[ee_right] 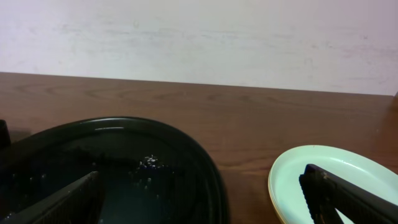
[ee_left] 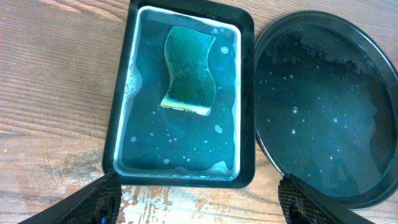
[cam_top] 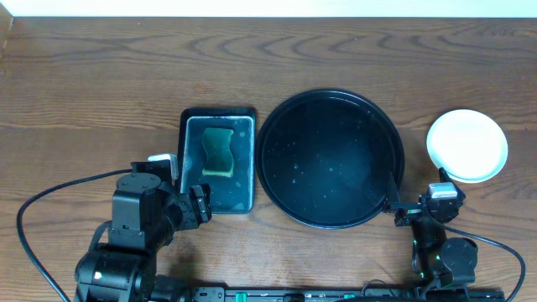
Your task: Clean dirty plates on tray and stack at the side
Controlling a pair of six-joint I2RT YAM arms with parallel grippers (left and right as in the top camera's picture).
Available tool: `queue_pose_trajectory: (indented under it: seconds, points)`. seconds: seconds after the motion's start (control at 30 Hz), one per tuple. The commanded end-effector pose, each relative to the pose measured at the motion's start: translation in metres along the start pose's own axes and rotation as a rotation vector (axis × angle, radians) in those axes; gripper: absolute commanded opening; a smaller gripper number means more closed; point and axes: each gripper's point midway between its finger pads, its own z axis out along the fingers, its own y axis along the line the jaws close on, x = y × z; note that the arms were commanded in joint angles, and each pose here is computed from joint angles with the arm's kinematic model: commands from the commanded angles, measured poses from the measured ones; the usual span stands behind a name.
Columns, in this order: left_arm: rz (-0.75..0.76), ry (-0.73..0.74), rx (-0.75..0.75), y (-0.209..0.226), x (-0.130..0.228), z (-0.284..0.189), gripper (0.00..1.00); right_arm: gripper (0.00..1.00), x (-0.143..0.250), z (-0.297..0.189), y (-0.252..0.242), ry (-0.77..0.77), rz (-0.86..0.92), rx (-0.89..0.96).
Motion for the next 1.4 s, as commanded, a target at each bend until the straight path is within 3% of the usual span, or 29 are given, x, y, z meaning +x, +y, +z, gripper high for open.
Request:
queue_pose_trajectory:
  seconds: [0.0,1.37]
  points:
    - [0.008,0.006,-0.002,0.0008,0.0023,0.0019,0.82,0.99,0.0003,-0.0003,-0.0013,-0.001,-0.007,0.003]
    - [0.01,-0.015,0.005,0.0,0.0011,-0.0022,0.82,0.99,0.0003,-0.0003,-0.0013,-0.001,-0.007,0.003]
